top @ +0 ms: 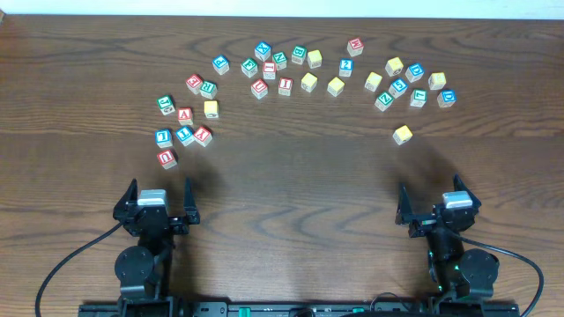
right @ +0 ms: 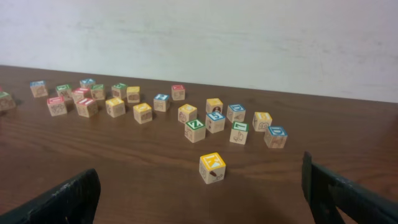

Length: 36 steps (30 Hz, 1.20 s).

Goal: Spell out AI2

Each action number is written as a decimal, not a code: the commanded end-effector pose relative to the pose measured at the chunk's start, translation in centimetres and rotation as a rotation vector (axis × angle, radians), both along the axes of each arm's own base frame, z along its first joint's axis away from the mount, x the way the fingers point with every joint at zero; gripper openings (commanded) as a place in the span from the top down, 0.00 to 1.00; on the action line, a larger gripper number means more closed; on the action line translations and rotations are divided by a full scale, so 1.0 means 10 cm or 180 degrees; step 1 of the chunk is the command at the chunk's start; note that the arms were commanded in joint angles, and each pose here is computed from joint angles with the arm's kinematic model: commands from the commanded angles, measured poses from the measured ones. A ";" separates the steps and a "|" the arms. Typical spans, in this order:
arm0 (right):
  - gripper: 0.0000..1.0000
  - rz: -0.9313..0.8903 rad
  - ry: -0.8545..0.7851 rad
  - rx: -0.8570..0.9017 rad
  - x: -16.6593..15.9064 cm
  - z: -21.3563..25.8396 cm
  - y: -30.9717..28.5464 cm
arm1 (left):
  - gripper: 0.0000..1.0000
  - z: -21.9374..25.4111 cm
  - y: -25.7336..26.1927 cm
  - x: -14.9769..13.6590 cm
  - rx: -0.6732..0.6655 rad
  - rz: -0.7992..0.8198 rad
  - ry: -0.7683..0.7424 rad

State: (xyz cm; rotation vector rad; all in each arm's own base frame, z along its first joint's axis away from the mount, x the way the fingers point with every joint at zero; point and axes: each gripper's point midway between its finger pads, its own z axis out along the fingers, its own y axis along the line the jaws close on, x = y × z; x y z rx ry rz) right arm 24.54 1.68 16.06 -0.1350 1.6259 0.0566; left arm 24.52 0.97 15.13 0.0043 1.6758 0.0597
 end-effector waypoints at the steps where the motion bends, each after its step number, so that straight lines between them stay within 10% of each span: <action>1: 0.01 -0.0006 -0.0009 -0.0027 0.00 0.00 -0.01 | 0.02 -0.15 0.03 -0.01 0.0047 0.0034 0.0160; 36: 0.01 0.0174 -0.0151 -0.0040 -0.01 0.11 0.08 | 0.02 -0.06 0.01 0.00 0.0040 -0.0001 0.0237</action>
